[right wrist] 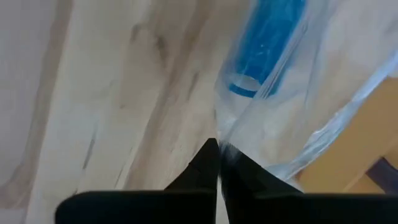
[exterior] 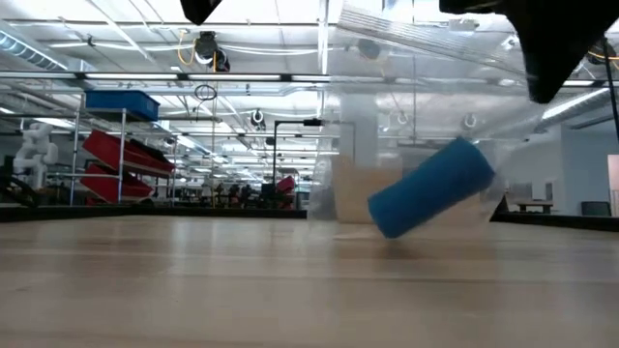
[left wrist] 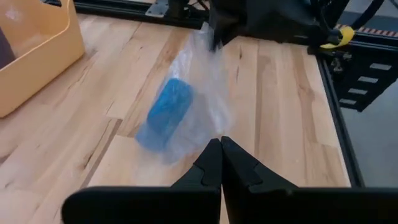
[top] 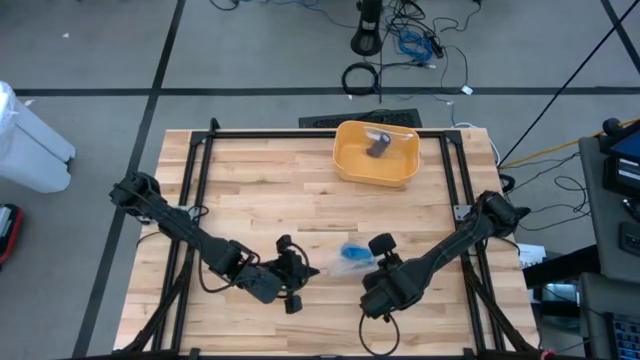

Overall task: Roll bandage
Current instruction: Close the transparent zip bag

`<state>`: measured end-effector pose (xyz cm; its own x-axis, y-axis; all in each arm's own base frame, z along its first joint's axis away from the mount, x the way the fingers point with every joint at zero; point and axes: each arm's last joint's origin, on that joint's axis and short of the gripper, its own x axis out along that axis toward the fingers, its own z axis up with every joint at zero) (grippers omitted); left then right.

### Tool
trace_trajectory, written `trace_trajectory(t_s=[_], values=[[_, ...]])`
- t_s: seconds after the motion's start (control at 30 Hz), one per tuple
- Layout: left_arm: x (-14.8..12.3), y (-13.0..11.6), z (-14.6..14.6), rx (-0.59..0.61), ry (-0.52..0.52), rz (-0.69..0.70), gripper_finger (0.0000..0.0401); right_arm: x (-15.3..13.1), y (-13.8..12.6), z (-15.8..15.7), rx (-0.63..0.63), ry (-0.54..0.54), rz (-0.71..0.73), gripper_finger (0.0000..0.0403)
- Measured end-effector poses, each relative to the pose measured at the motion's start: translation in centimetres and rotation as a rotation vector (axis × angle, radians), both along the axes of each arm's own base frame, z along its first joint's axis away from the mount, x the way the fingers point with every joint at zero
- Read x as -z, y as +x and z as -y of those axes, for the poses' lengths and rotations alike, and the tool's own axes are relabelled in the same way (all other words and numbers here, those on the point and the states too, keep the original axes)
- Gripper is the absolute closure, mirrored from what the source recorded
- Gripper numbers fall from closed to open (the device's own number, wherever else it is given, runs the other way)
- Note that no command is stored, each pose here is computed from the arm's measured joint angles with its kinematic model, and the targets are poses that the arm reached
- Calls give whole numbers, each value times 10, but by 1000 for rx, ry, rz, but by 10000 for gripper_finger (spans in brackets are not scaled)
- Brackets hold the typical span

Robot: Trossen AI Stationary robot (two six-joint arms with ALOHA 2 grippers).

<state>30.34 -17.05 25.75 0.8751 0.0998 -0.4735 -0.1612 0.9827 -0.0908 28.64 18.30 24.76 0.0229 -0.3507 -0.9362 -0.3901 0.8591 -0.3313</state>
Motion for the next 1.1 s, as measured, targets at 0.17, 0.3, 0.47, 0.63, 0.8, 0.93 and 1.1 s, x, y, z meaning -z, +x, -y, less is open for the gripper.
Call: trace_trajectory(t_s=[0.17, 0.3, 0.47, 0.63, 0.8, 0.93, 1.1], values=[[5, -3, -3, 5, 50, -61, 401, -21, -1, 2, 62, 15, 109, 403], [2, -1, -1, 48, 110, -35, 382, -47, -4, 2, 75, 67, 215, 403], [1, 4, -1, 47, 108, 4, 334, -70, -9, 0, 43, 162, 336, 403], [15, 14, -8, -1, 100, -31, 263, -75, -13, -2, 19, 183, 361, 403], [35, 27, -19, -68, 87, -88, 193, -72, -13, -7, 4, 169, 363, 403], [40, 34, -29, -83, 58, -104, 152, -72, -15, -9, -39, 132, 376, 403], [35, 39, -32, -81, 53, -47, 137, -71, -17, -14, -85, 125, 362, 403]])
